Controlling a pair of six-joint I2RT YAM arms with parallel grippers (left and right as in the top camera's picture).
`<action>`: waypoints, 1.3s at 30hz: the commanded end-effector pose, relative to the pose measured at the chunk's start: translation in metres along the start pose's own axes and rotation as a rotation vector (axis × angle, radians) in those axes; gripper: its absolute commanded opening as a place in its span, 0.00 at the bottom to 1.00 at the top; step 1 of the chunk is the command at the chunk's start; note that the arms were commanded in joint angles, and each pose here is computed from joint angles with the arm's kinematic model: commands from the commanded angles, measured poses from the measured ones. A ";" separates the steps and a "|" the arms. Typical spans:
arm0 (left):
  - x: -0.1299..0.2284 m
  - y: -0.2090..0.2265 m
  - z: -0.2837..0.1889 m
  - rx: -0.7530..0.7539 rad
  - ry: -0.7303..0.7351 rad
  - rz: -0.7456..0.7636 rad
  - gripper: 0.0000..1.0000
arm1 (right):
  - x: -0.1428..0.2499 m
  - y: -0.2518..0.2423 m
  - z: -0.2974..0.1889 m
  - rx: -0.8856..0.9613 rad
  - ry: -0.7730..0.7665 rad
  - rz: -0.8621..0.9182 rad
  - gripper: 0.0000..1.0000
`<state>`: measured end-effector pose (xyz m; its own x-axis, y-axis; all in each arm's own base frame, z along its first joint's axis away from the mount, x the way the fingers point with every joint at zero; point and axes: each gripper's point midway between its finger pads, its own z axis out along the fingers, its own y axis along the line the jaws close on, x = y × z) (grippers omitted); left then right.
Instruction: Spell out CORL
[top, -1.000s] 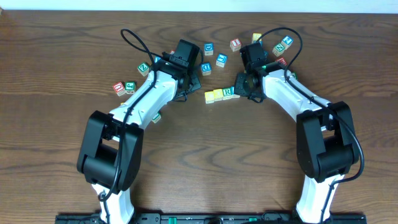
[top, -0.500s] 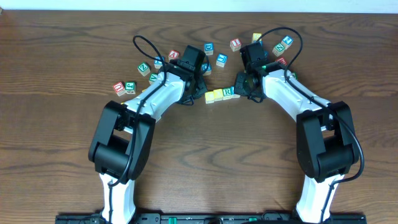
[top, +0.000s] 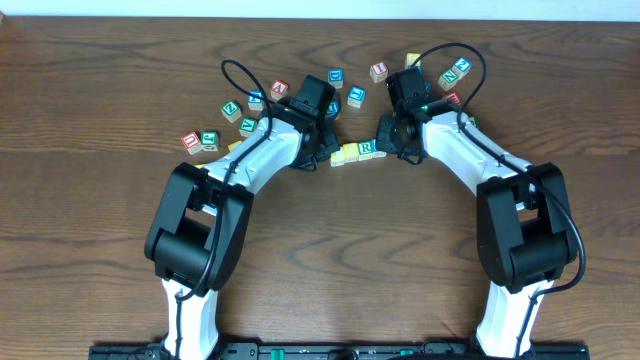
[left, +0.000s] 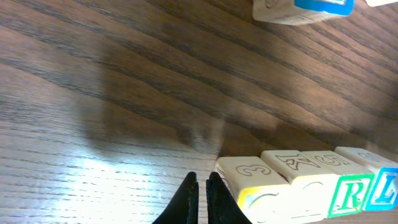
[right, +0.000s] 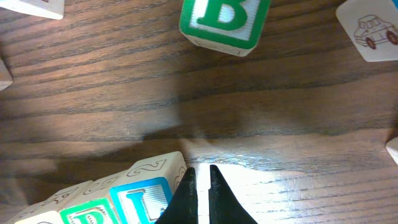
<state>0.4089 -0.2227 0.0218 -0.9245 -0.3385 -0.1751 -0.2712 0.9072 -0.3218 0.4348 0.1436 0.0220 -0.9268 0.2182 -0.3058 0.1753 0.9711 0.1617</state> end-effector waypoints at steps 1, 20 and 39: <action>0.006 0.002 0.004 -0.003 0.022 -0.004 0.07 | 0.002 0.002 0.003 -0.017 0.013 -0.042 0.03; 0.014 -0.005 0.005 0.004 0.030 0.015 0.08 | 0.005 0.007 0.003 -0.027 0.017 -0.087 0.03; 0.005 -0.014 0.005 0.041 -0.008 0.033 0.07 | 0.013 0.012 0.002 -0.027 0.038 -0.147 0.02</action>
<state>0.4145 -0.2356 0.0259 -0.9222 -0.3245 -0.2101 -0.2382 0.9051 -0.3523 0.4309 0.1472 0.0211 -0.9454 0.1083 -0.3073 0.0697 0.9885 0.1341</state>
